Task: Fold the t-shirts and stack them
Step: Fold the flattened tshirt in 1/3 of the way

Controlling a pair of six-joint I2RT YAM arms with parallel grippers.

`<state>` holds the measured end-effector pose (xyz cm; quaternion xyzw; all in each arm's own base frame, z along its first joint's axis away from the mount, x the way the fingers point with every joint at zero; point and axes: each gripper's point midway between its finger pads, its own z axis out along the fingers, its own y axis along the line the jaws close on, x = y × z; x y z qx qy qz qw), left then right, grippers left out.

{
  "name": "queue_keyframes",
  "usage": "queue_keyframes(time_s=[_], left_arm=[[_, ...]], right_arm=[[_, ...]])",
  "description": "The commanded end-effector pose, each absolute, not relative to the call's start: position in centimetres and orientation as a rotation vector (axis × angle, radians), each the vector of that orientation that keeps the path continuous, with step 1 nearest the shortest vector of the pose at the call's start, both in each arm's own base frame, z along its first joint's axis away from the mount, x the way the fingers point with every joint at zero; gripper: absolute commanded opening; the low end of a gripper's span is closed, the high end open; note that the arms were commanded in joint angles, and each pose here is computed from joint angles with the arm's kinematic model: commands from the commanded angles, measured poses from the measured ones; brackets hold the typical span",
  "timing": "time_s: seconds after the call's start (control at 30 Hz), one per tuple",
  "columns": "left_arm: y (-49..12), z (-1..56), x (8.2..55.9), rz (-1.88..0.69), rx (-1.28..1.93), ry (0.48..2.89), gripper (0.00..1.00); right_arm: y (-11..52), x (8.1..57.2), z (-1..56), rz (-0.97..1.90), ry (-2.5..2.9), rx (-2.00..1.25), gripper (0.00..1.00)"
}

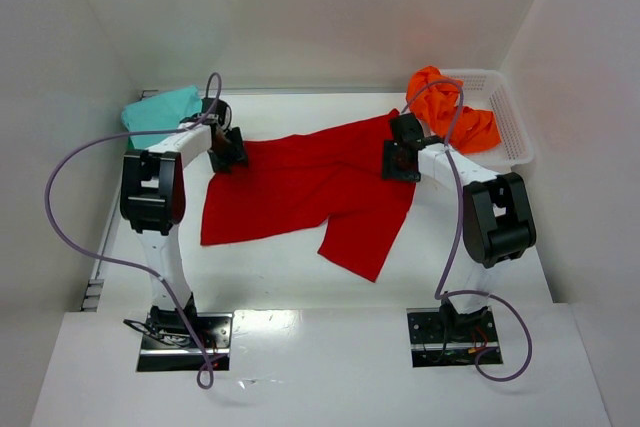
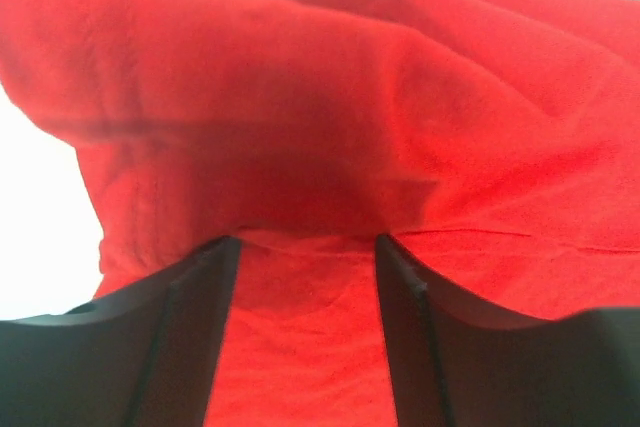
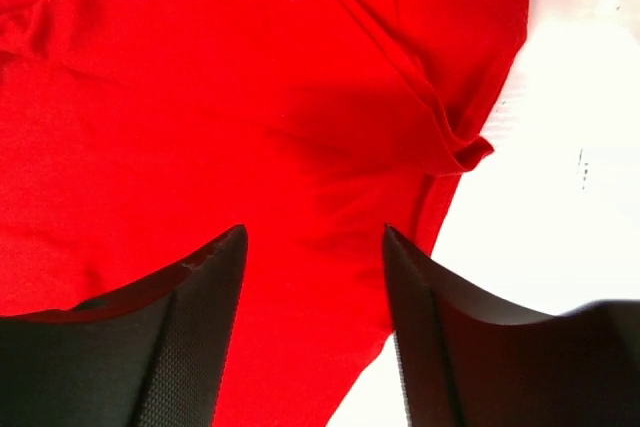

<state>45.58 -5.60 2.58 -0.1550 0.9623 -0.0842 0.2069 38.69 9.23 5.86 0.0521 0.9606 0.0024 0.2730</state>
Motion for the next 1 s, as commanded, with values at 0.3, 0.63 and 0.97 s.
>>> queue_keyframes(time_s=[0.3, 0.63, 0.97], left_arm=[[-5.5, 0.8, 47.4, -0.190, -0.386, 2.715, 0.46], [-4.1, 2.5, 48.8, -0.116, -0.356, 2.687, 0.51], [-4.1, 10.3, 46.9, -0.150, -0.324, 2.554, 0.67]], right_arm=[[8.6, 38.3, 4.2, -0.072, 2.617, 0.123, 0.45], [6.2, 39.9, 7.6, -0.095, 2.496, 0.249, 0.51], [6.4, 45.9, 15.5, 0.112, 2.274, 0.234, 0.69]])
